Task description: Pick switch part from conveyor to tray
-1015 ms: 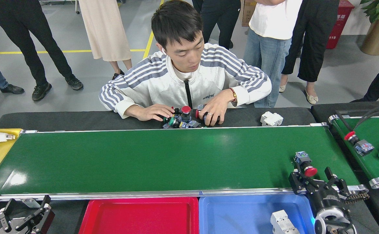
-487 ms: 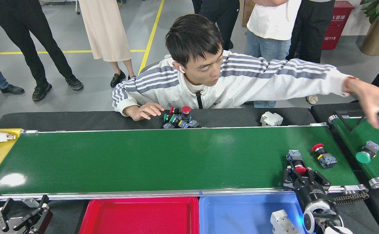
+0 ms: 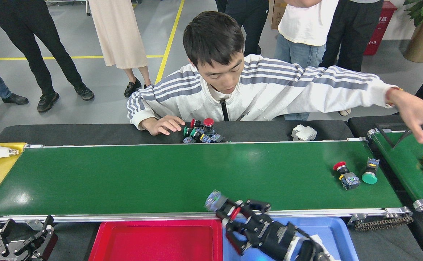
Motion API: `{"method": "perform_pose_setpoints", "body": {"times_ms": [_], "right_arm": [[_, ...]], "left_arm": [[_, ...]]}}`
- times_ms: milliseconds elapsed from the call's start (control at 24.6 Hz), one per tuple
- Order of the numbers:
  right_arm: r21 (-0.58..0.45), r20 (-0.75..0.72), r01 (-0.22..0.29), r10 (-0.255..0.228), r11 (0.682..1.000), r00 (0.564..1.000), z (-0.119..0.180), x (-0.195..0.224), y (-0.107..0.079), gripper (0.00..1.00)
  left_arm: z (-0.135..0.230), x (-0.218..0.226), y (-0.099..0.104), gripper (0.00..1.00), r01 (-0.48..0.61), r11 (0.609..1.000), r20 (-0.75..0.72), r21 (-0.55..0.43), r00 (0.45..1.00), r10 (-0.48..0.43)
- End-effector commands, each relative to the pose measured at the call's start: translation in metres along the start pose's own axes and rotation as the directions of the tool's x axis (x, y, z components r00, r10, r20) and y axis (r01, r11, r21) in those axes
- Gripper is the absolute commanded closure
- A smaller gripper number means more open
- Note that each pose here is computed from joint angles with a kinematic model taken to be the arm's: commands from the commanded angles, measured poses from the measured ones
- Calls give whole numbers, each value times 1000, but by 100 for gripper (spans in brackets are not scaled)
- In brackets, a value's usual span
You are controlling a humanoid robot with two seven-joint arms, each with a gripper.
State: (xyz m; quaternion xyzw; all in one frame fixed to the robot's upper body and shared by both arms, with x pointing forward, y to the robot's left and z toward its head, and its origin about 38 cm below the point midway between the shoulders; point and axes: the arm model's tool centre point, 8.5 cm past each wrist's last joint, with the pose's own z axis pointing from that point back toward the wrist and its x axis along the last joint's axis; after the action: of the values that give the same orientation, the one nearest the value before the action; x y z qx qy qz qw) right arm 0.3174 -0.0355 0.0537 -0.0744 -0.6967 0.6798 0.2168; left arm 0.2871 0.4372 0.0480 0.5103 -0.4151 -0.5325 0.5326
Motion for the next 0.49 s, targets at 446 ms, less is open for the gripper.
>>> {"method": "perform_pose_setpoints", "body": {"times_ms": [446], "right_arm": [[-220,-786,-45,-150,974,599,136,-92,-44,1]], "left_arm": [[-3,-6,7,0,12,1000,0,21,1000,-12]]}}
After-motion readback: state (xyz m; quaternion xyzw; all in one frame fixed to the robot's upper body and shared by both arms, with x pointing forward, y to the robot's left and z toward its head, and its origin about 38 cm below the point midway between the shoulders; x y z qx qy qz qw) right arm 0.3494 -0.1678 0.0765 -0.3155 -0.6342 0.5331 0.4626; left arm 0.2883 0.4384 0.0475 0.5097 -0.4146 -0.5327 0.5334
